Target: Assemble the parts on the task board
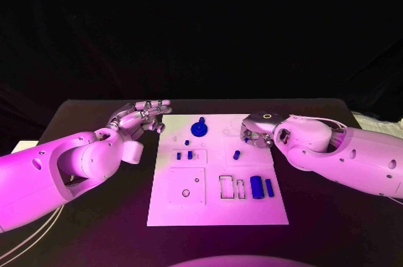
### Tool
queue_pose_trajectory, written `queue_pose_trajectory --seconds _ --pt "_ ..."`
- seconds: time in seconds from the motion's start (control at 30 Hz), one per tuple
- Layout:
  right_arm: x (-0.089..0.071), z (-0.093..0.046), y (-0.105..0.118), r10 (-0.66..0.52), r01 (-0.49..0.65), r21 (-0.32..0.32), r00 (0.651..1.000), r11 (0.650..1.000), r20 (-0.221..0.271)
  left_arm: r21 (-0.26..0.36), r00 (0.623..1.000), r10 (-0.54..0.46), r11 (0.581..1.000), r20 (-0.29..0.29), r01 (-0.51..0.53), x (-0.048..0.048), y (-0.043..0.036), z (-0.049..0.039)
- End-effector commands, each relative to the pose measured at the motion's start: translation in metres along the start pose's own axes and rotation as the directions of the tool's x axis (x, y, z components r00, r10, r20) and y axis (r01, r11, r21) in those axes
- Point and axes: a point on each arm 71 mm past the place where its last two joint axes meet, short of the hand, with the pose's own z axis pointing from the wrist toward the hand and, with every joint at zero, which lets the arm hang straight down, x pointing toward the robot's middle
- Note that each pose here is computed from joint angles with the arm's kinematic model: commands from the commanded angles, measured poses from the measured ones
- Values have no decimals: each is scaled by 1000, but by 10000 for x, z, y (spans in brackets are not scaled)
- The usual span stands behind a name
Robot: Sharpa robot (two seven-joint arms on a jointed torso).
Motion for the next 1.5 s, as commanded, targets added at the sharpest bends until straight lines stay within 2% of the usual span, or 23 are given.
queue_pose_trajectory --seconds 0.03,0.4,0.57,0.7,0.97,1.1,1.2,1.37,1.5 --pt "-57 -17 20 -1 0 5 998 1000 61 9 1000 -4 1000 2 4 -2 -9 0" --pt "-199 -109 -20 33 -35 15 994 999 104 8 1000 0 1000 15 0 -46 -11 -5" --pt "-282 -154 49 54 -53 -5 991 999 122 5 1000 0 1000 17 -1 -54 -10 -5" --pt "-339 -168 212 76 -70 -52 988 996 135 5 1000 1 1000 17 -1 -58 -9 -4" --pt "-411 -165 744 125 -95 -196 982 976 144 2 1000 -1 1000 12 1 -41 -1 1" --pt "-374 -145 1000 142 -106 -258 982 960 124 1 1000 -2 1000 9 2 -32 3 2" --pt "-278 -117 1154 155 -124 -291 984 949 87 0 1000 -3 1000 6 3 -24 6 5" --pt "-86 -80 1349 174 -157 -335 985 929 21 -1 1000 -4 1000 2 4 -11 7 5" --pt "3 -68 1449 178 -171 -357 984 919 -12 0 1000 -3 1000 1 3 -9 7 4"
